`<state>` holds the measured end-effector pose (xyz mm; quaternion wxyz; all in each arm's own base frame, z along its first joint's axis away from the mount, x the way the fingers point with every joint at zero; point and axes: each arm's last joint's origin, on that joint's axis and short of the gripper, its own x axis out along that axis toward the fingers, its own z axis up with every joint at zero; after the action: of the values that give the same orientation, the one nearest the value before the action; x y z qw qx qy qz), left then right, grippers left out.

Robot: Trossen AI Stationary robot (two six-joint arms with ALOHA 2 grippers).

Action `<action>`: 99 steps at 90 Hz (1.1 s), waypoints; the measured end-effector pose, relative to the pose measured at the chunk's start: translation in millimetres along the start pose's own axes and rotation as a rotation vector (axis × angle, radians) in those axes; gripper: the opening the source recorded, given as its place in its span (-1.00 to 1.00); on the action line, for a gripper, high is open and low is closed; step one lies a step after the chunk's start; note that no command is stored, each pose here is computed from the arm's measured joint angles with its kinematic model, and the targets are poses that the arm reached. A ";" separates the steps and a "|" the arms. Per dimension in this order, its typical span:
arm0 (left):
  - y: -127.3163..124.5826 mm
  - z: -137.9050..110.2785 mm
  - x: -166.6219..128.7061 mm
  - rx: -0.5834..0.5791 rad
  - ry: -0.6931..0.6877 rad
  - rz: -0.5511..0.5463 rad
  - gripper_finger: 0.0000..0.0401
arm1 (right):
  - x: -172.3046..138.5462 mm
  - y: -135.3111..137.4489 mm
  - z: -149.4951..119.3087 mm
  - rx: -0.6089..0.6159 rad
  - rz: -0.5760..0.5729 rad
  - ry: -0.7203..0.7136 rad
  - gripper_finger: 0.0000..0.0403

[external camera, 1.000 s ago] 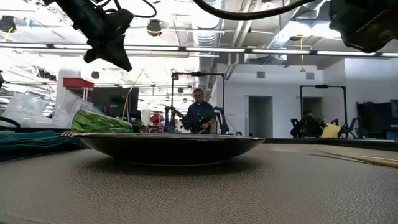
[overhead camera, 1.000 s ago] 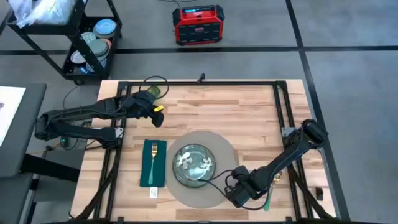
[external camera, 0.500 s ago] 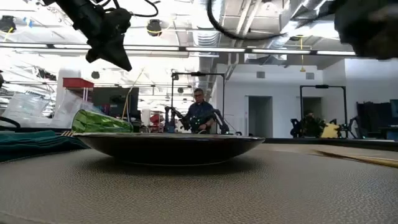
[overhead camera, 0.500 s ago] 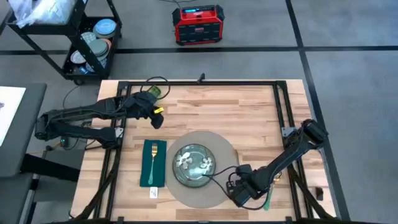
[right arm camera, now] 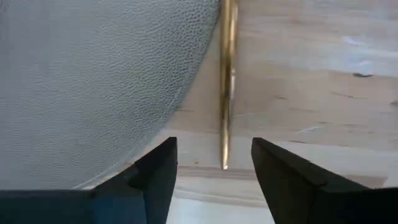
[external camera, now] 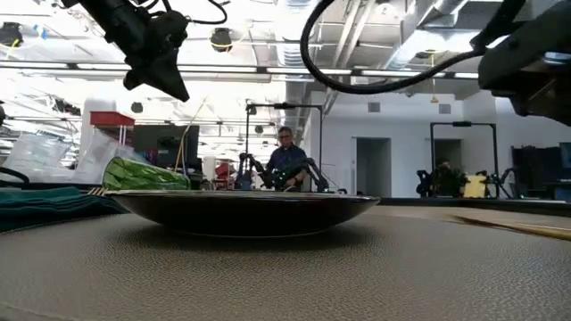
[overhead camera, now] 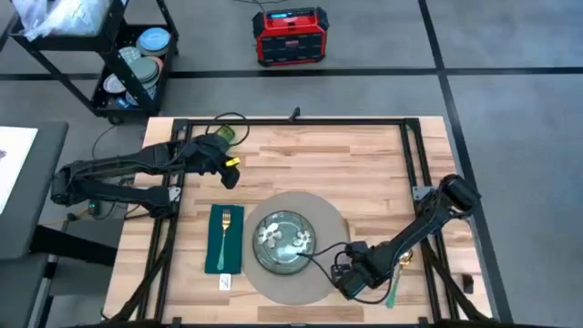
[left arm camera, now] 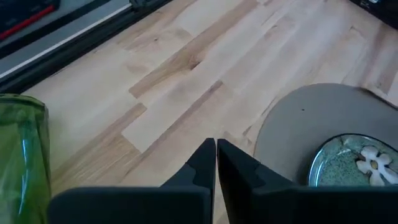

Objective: Set table place
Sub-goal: Put the gold table knife on the gray tablemat to the right of the green plate

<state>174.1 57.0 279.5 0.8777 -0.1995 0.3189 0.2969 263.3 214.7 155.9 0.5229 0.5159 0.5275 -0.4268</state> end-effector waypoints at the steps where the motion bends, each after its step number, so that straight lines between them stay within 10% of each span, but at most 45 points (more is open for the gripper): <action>1: 0.0 0.0 0.1 0.000 0.000 0.000 -1.00 | 0.0 -0.3 -0.3 -0.001 -0.001 0.000 -0.15; 99: 4.8 2.7 1.0 -0.030 -0.011 0.019 -1.00 | 30.2 14.4 12.5 -0.124 -0.099 0.127 -1.00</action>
<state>172.8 62.4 280.0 0.8735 -0.2082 0.3116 0.3109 281.3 206.8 126.1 0.4978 0.4818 0.6097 -0.3851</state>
